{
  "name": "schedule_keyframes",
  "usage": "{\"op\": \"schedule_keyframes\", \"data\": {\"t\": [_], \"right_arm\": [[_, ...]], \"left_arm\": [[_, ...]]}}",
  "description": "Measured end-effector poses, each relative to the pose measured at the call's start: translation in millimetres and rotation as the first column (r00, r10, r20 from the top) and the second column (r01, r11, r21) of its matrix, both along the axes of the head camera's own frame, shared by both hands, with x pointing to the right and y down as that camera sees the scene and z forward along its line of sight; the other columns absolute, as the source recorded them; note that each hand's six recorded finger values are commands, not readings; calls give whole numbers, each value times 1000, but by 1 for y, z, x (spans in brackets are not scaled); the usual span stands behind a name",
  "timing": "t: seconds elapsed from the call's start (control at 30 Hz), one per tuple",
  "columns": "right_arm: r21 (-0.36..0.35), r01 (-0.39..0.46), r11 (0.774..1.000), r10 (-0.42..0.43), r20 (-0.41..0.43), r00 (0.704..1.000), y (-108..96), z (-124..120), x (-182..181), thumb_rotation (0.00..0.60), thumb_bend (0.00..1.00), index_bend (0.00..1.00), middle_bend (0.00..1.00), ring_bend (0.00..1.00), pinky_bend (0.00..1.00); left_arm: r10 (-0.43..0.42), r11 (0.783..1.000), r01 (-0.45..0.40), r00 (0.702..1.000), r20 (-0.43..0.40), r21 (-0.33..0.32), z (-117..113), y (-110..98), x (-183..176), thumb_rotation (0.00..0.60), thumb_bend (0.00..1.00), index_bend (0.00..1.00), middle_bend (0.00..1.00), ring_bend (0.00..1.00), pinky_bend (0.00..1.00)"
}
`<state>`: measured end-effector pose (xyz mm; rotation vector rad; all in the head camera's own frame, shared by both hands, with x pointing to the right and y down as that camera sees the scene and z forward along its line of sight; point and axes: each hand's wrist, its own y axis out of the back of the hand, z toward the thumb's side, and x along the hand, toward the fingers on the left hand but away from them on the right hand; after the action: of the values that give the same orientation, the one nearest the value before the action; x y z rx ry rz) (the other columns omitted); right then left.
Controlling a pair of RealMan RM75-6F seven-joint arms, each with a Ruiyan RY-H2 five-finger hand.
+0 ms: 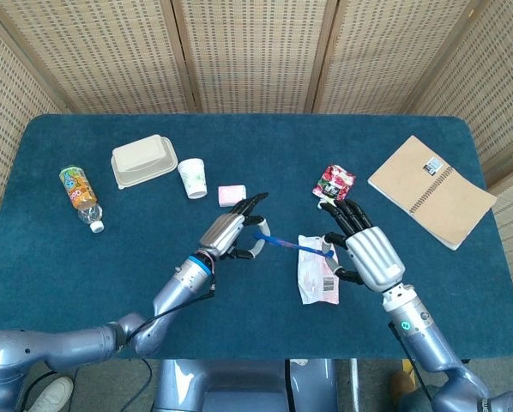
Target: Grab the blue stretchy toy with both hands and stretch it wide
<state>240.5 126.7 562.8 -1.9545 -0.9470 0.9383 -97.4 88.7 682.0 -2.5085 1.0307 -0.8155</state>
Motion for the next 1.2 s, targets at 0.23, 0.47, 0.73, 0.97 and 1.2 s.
{"op": "schedule_keyframes", "data": {"t": [0.23, 0.47, 0.73, 0.97, 1.2], "right_arm": [[49, -18, 999, 21, -72, 997, -2, 2, 28, 600, 730, 834, 169, 0, 0], [69, -50, 996, 59, -142, 988, -3, 8, 64, 600, 730, 834, 169, 0, 0], [97, -81, 992, 101, -222, 970, 0, 11, 108, 600, 730, 834, 169, 0, 0], [130, -112, 985, 144, -275, 950, 4, 9, 148, 600, 728, 834, 169, 0, 0], [158, -158, 975, 205, -350, 914, 17, 5, 204, 600, 728, 835, 169, 0, 0]], "left_arm": [[-55, 997, 50, 994, 97, 50, 4, -23, -52, 600, 527, 804, 0, 0, 0], [-135, 986, 112, 970, 203, 123, -2, -48, -123, 600, 527, 805, 0, 0, 0], [-206, 967, 142, 923, 326, 209, -20, -66, -205, 600, 529, 805, 0, 0, 0], [-277, 950, 185, 871, 407, 250, -43, -76, -272, 600, 530, 805, 0, 0, 0], [-349, 931, 226, 783, 515, 287, -69, -78, -347, 600, 532, 807, 0, 0, 0]]}}
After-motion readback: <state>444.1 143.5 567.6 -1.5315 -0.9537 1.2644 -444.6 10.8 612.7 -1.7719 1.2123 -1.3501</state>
